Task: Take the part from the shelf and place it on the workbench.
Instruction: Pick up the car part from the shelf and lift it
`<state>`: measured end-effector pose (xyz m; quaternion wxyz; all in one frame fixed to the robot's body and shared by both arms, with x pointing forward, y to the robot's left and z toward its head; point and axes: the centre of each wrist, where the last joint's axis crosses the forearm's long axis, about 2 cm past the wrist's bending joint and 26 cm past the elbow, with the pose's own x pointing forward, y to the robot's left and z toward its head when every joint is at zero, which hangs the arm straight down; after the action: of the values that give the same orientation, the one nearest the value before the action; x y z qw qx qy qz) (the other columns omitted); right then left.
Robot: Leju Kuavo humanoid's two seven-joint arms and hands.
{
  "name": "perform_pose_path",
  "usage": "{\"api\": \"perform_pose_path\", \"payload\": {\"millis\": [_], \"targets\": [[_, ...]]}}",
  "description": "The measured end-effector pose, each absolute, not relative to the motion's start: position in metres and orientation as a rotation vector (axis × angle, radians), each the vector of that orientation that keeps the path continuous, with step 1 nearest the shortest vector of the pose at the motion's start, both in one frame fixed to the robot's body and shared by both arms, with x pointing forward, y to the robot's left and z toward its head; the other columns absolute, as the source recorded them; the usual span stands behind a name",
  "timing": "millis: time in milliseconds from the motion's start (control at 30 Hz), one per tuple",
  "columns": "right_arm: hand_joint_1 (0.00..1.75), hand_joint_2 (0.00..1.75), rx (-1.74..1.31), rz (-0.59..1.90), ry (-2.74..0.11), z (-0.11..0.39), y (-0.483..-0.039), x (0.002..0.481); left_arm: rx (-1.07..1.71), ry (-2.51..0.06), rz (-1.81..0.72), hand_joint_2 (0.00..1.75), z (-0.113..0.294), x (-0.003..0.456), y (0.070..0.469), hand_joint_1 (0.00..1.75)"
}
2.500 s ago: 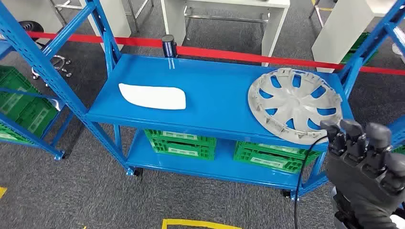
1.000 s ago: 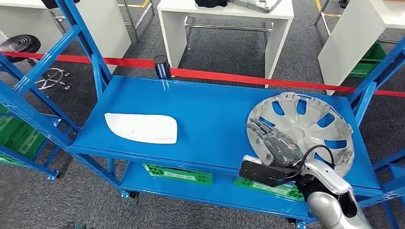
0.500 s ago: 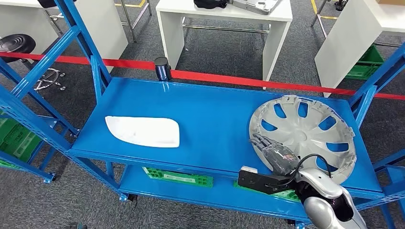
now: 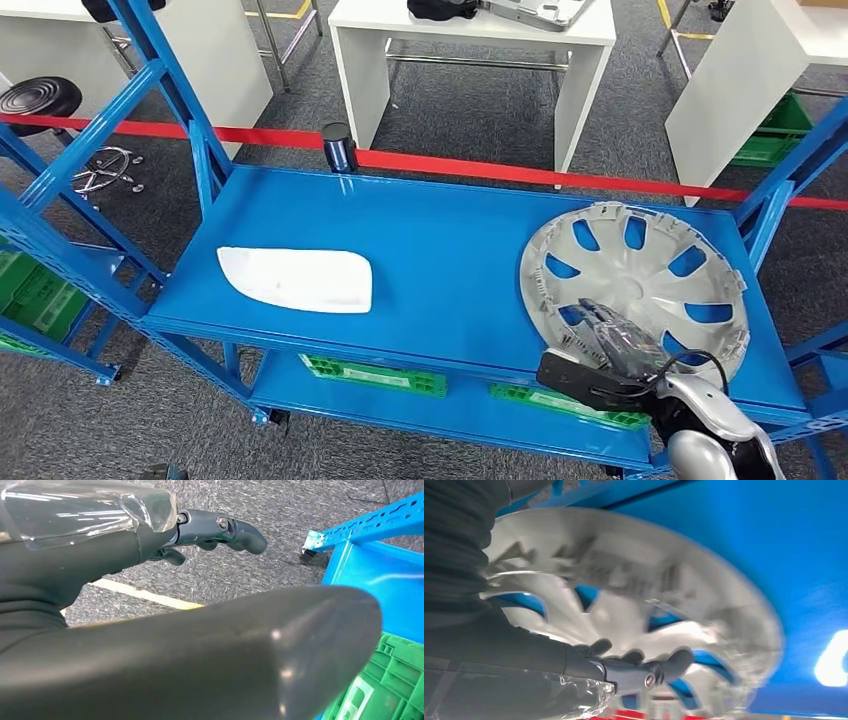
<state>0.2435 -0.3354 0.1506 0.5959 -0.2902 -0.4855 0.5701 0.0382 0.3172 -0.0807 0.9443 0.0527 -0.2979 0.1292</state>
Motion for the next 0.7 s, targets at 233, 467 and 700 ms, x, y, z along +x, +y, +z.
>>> {"api": "perform_pose_path", "payload": {"millis": [233,467,700], "targets": [[0.0,1.75,-0.683,1.285,-1.107,0.147,-0.341,0.238,0.111,-0.605,0.257,0.0,-0.081,0.038,0.318,0.0],[1.27,1.75,-0.696,1.22,-1.114,0.149,-0.343,0.233,0.135,-0.623,0.23,0.0,-0.082,0.042,0.324,0.0],[1.67,1.75,-0.77,1.25,-1.02,0.142,-0.345,0.232,0.128,-0.625,0.231,0.0,-0.085,0.044,0.322,0.0]]}}
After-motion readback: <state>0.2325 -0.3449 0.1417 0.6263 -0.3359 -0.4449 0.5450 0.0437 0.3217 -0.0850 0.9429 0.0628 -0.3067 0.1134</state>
